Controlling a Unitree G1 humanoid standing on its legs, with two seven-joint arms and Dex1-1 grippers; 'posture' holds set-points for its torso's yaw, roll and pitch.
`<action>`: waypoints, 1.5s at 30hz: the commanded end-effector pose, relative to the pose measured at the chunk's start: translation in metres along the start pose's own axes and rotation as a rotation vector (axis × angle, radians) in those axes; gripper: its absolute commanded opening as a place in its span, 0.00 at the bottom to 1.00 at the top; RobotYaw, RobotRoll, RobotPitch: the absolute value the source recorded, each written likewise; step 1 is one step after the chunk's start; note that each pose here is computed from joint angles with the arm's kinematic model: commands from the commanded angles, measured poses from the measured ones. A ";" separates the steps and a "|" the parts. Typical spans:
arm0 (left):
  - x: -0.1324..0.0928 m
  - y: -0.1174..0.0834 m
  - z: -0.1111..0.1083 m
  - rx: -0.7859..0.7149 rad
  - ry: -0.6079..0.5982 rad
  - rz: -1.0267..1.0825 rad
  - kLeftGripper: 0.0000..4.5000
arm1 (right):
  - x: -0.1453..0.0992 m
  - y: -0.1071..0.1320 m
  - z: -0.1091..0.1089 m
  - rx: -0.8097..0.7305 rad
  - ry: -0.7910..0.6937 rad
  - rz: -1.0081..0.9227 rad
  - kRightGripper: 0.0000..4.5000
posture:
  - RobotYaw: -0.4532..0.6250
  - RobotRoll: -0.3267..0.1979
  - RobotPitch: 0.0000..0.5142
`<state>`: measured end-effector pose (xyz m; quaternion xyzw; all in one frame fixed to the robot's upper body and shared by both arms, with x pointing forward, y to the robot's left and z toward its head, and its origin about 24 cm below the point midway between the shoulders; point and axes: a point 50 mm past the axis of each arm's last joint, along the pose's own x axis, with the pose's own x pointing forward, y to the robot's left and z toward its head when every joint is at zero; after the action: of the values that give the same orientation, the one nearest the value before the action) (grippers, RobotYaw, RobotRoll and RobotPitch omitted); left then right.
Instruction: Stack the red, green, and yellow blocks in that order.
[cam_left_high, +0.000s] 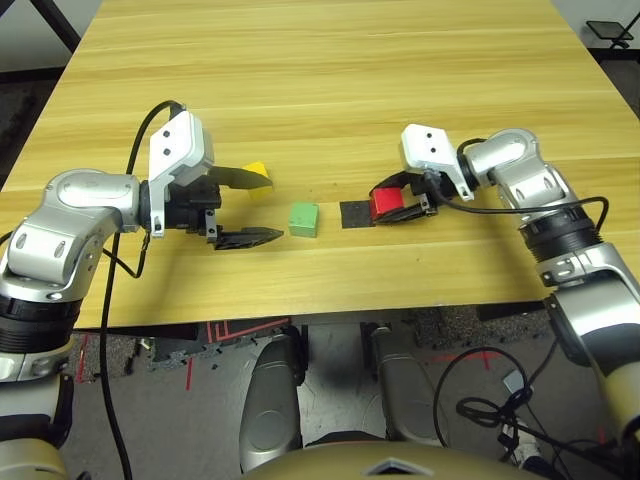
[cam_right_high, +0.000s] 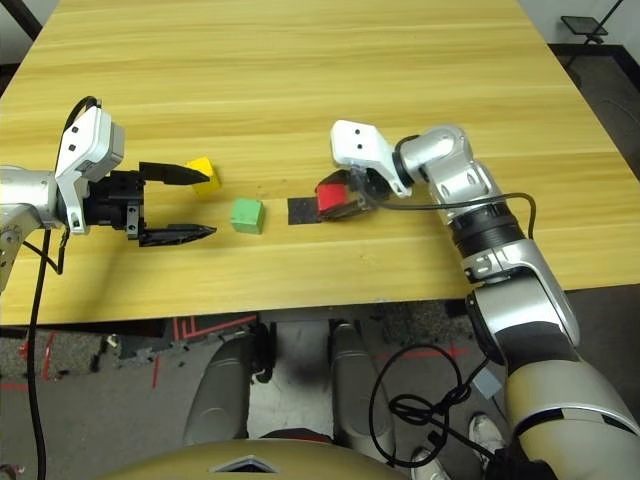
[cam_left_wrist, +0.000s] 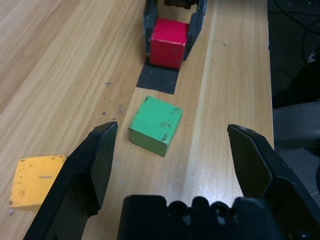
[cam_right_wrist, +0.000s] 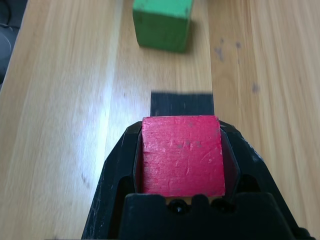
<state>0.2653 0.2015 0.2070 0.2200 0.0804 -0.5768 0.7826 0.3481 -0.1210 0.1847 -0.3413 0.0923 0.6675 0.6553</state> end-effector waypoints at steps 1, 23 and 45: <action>0.000 -0.005 -0.002 -0.012 0.022 0.007 1.00 | 0.007 -0.004 0.004 -0.023 0.010 0.016 0.46 | 0.72 0.46 0.46; -0.005 -0.011 0.003 -0.034 0.017 0.067 1.00 | 0.028 -0.008 0.001 0.021 -0.028 0.025 0.46 | 0.77 0.49 0.48; 0.048 0.028 0.007 0.218 0.130 -0.202 1.00 | -0.103 0.018 -0.021 0.091 -0.145 -0.051 0.99 | 0.55 0.52 0.42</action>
<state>0.3023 0.1619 0.2059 0.3168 0.0818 -0.6437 0.6918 0.3319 -0.2172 0.2308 -0.2673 0.0555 0.6608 0.6992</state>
